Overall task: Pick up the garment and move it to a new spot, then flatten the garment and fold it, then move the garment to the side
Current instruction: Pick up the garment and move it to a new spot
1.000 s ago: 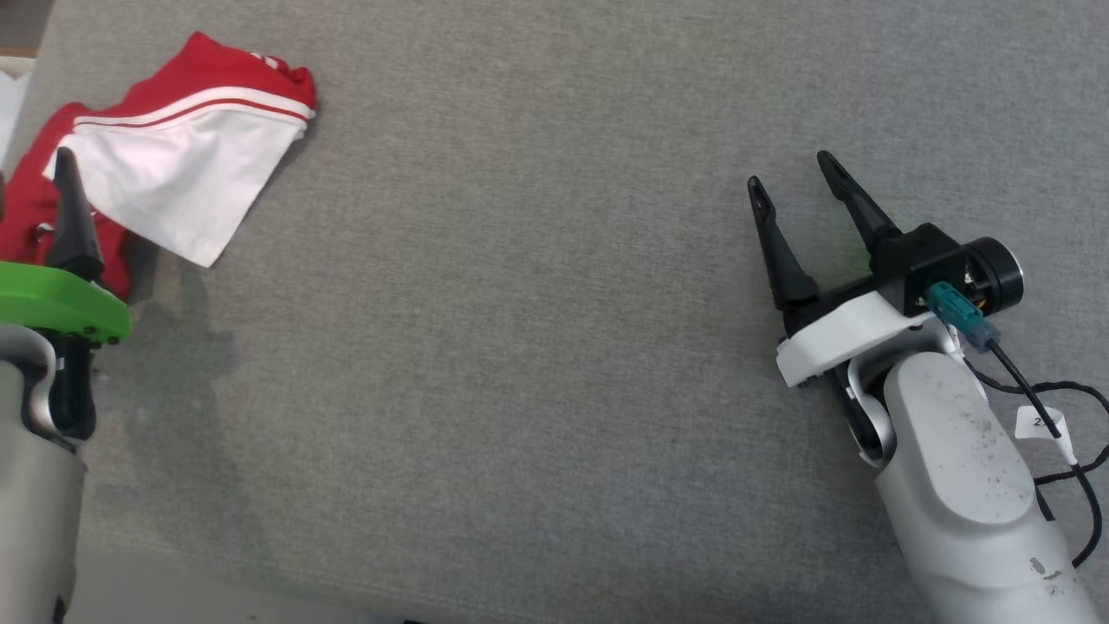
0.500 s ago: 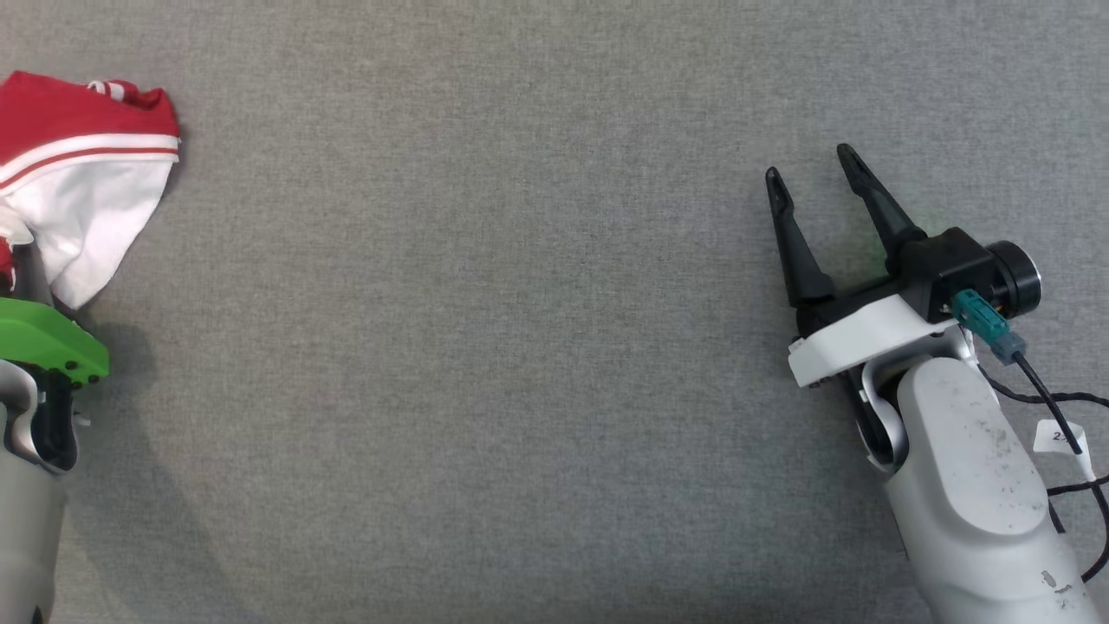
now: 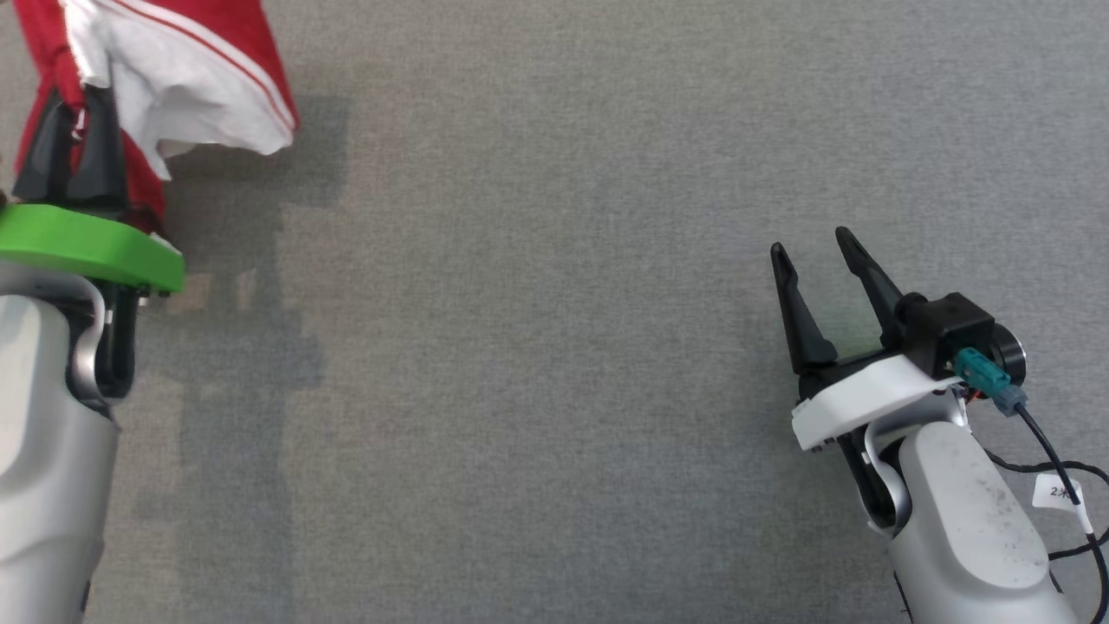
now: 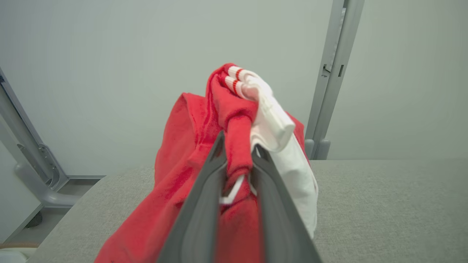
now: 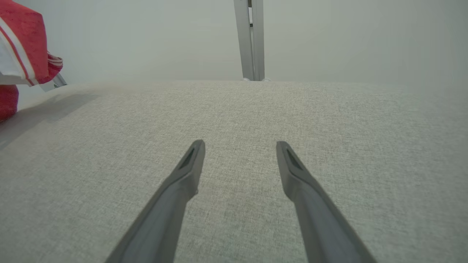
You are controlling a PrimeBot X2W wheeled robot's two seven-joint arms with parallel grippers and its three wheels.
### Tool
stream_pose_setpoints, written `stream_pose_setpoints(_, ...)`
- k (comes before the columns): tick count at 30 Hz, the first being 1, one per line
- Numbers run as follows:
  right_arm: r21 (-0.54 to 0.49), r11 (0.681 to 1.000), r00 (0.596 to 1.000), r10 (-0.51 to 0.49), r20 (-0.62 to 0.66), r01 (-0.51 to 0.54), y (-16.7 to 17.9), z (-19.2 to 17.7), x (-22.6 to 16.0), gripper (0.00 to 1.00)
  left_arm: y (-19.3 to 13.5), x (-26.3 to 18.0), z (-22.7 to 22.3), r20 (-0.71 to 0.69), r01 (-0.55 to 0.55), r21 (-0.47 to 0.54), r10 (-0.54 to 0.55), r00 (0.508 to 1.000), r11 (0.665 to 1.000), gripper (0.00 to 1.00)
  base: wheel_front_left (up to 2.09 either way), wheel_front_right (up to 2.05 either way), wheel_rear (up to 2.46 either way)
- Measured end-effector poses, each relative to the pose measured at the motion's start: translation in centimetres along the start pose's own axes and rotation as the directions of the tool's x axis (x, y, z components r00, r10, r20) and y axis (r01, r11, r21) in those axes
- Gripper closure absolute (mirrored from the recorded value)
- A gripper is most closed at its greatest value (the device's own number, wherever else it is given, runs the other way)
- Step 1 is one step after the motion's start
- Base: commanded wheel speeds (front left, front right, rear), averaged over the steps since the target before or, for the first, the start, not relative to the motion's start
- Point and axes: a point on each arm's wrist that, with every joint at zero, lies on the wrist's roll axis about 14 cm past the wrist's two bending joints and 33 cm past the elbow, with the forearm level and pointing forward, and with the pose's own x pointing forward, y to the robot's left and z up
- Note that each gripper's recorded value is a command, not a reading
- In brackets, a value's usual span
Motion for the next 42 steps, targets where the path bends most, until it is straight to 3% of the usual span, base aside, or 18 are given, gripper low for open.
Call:
stream_pose_setpoints(5,0.001,0.998,0.998,-0.059,0.008,0.059,-1.7,1.1,-2.5,0.0,-7.8,0.8,1.5,0.077,0.176,-0.046,-0.172,0.982,0.983,1.0,0.0,0.0,0.0)
stream_pose_setpoints(8,-0.003,0.994,0.994,-0.109,0.011,0.109,-3.2,1.5,-4.3,0.0,-12.8,0.8,1.1,0.095,0.271,-0.12,-0.261,0.961,0.955,1.0,0.0,0.0,0.0)
stream_pose_setpoints(14,-0.006,0.978,0.978,-0.207,0.028,0.207,-6.0,2.7,-7.8,0.0,-23.0,-0.3,-1.0,0.074,0.455,-0.232,-0.451,0.89,0.86,1.0,0.0,0.0,0.0)
stream_pose_setpoints(19,-0.012,0.962,0.961,-0.273,0.036,0.274,-7.7,3.4,-10.3,0.0,-28.9,-1.8,-2.6,0.045,0.543,-0.281,-0.554,0.831,0.791,1.0,0.0,0.0,0.0)
stream_pose_setpoints(20,-0.014,0.958,0.958,-0.285,0.038,0.286,-8.1,3.5,-10.8,0.0,-29.5,-2.0,-3.0,0.035,0.551,-0.28,-0.565,0.824,0.786,0.91,0.0,0.0,0.0)
stream_pose_setpoints(21,-0.016,0.955,0.954,-0.297,0.04,0.297,-8.4,3.6,-11.2,0.0,-29.9,-2.2,-3.3,0.026,0.555,-0.279,-0.571,0.82,0.784,0.36,0.0,0.0,0.0)
stream_pose_setpoints(22,-0.017,0.952,0.951,-0.305,0.041,0.306,-8.6,3.7,-11.5,0.0,-30.2,-2.4,-3.8,0.015,0.556,-0.278,-0.575,0.818,0.784,0.0,0.0,0.0,0.0)
stream_pose_setpoints(27,-0.016,0.944,0.944,-0.328,0.049,0.329,-9.0,4.0,-12.5,0.0,-28.7,-3.4,-5.8,-0.045,0.502,-0.258,-0.529,0.847,0.825,0.0,0.0,0.0,0.0)
stream_pose_setpoints(35,-0.02,0.954,0.952,-0.298,0.069,0.3,-8.1,4.7,-11.7,0.0,-19.7,-5.1,-7.6,-0.113,0.285,-0.178,-0.307,0.945,0.942,0.0,0.0,0.0,0.0)
stream_pose_setpoints(42,-0.028,0.962,0.96,-0.27,0.081,0.273,-6.9,5.1,-11.8,0.0,-13.2,-8.9,-8.2,-0.153,0.123,-0.093,-0.137,0.979,0.988,0.0,0.0,0.0,0.0)
